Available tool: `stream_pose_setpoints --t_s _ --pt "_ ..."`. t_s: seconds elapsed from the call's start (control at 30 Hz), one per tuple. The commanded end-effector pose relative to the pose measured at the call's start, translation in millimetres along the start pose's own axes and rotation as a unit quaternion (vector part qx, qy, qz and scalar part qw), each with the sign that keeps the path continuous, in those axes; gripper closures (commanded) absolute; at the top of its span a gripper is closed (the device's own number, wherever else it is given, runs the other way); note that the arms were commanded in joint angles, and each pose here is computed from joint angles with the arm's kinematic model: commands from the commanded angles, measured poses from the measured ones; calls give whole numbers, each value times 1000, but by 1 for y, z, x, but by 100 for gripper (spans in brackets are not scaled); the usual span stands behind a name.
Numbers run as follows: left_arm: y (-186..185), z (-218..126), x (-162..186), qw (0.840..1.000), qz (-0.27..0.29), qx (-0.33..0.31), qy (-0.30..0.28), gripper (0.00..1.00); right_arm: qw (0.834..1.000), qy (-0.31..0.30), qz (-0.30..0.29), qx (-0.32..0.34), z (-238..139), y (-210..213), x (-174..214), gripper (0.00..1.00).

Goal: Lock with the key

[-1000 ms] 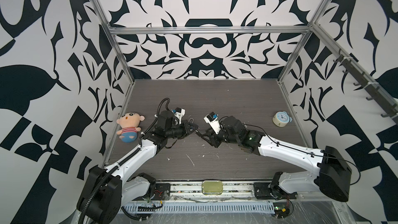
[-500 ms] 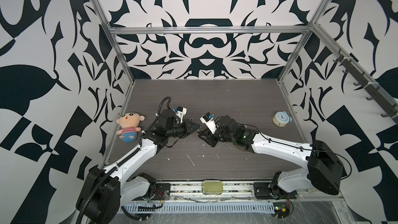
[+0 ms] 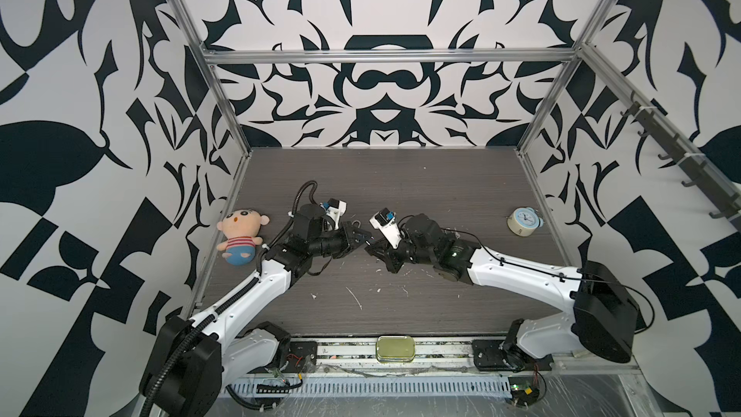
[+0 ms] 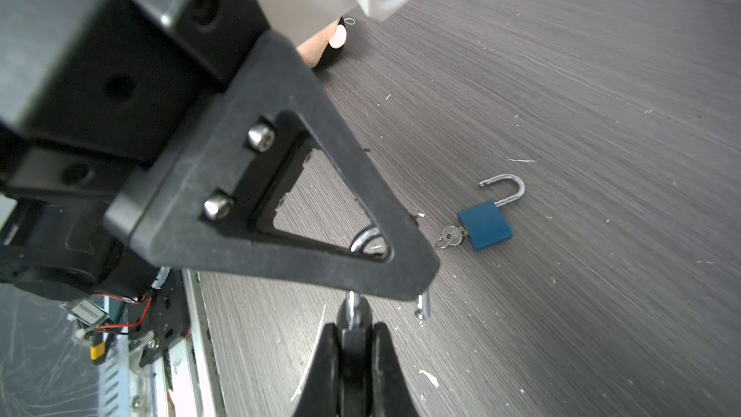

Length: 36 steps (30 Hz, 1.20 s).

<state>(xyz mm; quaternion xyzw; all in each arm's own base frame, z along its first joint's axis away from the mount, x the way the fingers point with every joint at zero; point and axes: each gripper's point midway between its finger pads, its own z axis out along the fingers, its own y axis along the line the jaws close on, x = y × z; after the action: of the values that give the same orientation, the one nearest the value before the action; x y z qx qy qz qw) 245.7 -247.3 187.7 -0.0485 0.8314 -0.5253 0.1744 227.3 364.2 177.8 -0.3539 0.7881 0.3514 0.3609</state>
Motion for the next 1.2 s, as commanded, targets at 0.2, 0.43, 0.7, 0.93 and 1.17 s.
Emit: stream_pose_setpoints --t_s 0.2,0.43,0.7,0.93,1.17 --pt "-16 -24 -12 996 68 -47 -35 74 996 21 50 -67 -16 7 -13 100" --pt "-26 -39 -14 985 152 -64 -44 69 987 85 73 -116 -27 22 12 100" --pt "-31 -15 3 984 173 -12 39 88 980 94 84 -155 -33 36 9 100" --pt "-29 -8 13 983 169 16 66 92 977 84 84 -178 -39 46 -2 100" --pt "-25 -2 27 980 163 38 106 93 975 76 90 -188 -41 46 -8 100"
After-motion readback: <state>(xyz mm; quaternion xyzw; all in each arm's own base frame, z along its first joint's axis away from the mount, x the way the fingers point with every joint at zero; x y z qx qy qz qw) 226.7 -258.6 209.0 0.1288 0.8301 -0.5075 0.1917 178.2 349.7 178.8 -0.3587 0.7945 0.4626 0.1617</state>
